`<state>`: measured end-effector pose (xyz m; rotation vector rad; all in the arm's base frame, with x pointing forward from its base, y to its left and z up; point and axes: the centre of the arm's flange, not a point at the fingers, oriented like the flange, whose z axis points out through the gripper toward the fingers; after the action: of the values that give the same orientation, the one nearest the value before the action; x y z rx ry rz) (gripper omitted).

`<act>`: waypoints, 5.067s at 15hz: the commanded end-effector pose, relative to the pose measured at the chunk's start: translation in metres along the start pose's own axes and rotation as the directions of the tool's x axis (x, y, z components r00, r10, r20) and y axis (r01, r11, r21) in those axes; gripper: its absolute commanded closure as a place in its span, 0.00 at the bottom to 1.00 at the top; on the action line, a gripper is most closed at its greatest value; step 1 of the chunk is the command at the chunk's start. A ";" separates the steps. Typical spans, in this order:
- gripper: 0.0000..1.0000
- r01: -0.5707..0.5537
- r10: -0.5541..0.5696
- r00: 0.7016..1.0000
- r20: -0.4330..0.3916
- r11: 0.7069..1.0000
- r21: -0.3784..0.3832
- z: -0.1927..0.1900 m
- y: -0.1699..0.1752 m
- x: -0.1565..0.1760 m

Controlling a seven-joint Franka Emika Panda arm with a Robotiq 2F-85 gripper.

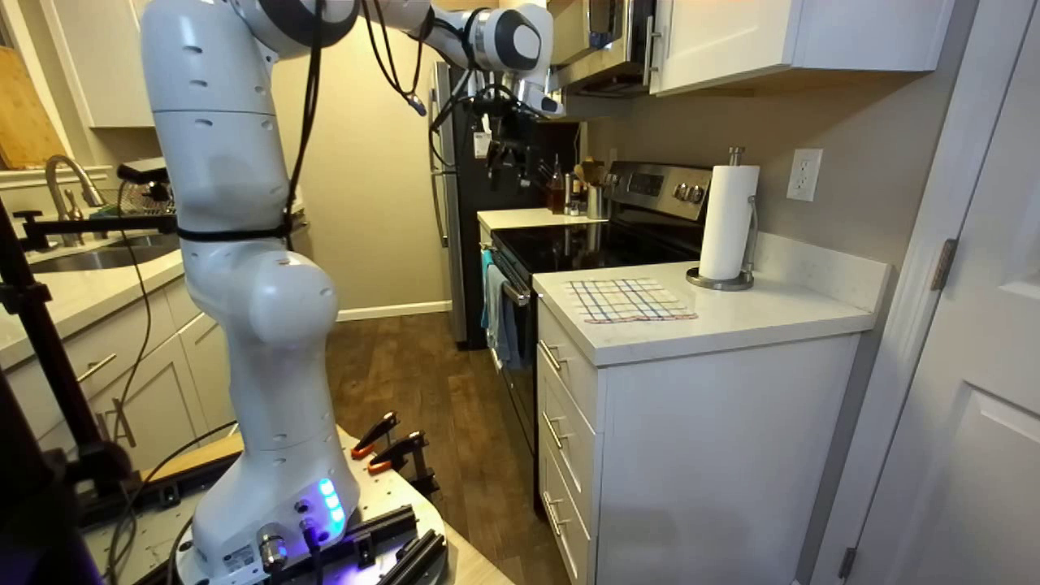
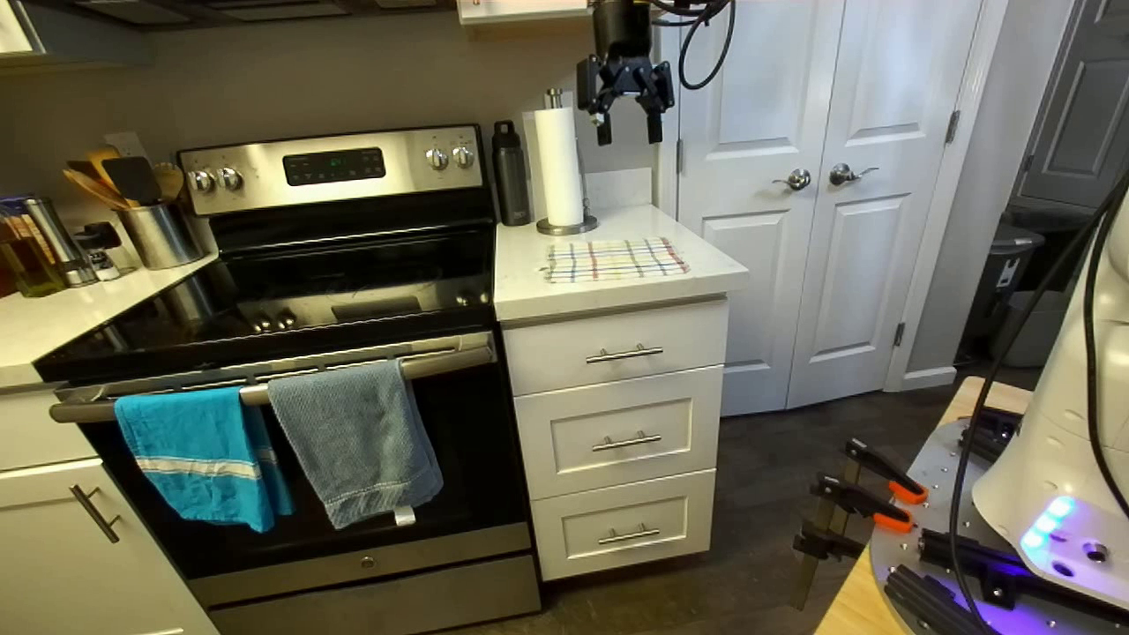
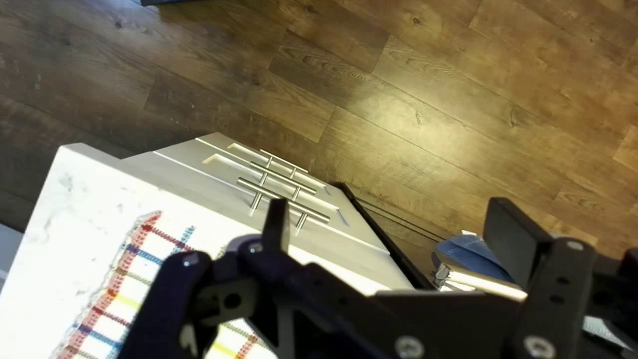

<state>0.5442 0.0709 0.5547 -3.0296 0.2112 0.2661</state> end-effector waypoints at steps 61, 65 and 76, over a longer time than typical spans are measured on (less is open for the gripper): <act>0.00 0.378 -0.375 0.923 0.088 0.840 -0.390 0.137 0.028 0.102; 0.00 0.378 -0.375 0.923 0.088 0.840 -0.390 0.137 0.028 0.102; 0.00 0.505 -0.482 0.860 0.169 0.751 -0.425 0.136 -0.054 0.142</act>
<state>0.6385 0.1014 0.3996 -3.3700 -0.6412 0.3617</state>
